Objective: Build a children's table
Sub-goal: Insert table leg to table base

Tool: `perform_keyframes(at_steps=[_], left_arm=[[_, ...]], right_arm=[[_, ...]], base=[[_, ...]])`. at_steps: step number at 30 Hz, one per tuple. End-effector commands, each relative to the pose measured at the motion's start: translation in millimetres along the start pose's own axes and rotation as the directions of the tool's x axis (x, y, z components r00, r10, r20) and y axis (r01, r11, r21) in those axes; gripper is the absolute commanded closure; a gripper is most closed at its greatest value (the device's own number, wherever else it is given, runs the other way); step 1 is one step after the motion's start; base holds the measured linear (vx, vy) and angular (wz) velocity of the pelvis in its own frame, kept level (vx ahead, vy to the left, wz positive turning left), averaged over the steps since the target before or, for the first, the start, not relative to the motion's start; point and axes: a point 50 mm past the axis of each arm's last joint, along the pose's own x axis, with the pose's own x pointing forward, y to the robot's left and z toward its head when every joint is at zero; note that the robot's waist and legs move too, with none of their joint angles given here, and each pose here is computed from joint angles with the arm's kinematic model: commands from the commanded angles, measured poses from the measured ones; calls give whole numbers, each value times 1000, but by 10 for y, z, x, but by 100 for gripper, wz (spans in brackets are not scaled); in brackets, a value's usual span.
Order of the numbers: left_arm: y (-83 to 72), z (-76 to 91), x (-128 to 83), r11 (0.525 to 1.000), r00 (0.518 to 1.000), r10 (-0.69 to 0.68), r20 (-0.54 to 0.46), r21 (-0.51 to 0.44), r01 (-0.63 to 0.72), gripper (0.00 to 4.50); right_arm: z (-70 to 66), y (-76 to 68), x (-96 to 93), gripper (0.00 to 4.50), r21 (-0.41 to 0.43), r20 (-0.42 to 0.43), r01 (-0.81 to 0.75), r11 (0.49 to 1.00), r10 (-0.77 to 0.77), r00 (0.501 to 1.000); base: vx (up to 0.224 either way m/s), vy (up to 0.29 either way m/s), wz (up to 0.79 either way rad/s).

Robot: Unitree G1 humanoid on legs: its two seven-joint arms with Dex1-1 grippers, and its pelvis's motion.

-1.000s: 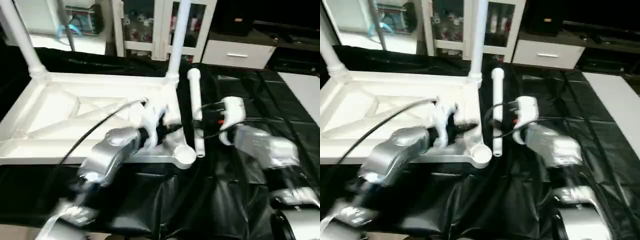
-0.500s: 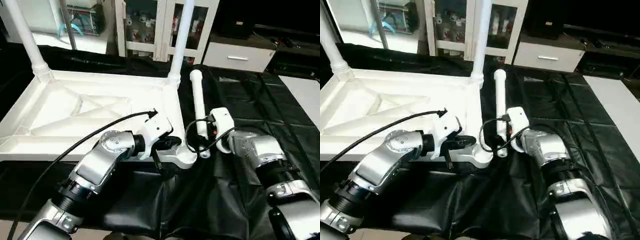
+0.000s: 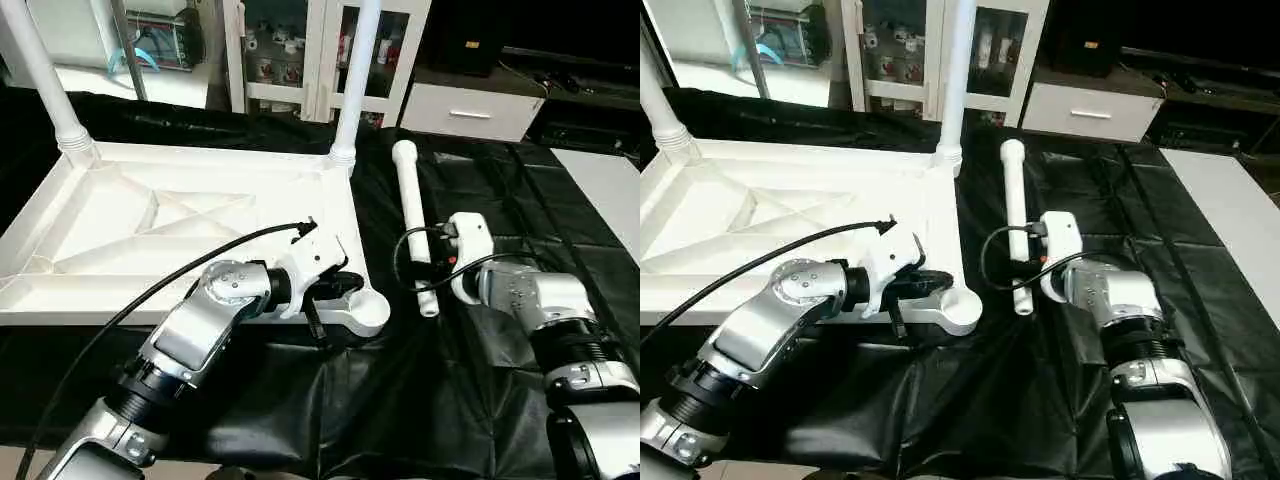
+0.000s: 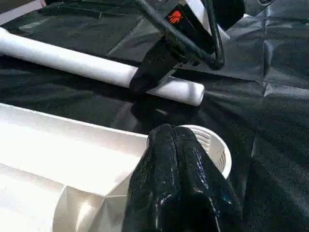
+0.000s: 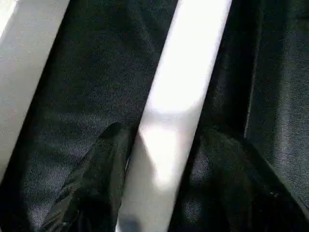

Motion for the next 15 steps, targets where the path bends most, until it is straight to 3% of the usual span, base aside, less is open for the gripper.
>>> perform_keyframes(at_steps=[1,9,15], left_arm=[[15,26,7,1000,1000,5,11,11,-5,450],[2,32,37,1000,1000,1,28,-12,-1,450],[18,66,65,1000,999,4,44,-20,-3,450]], right_arm=[[-18,-107,-56,224,43,20,28,999,-29,999],[-78,-180,-140,296,121,101,37,992,-49,994],[-85,-226,-251,318,136,155,43,990,-64,986]], base=[[0,0,0],[0,0,0],[0,0,0]])
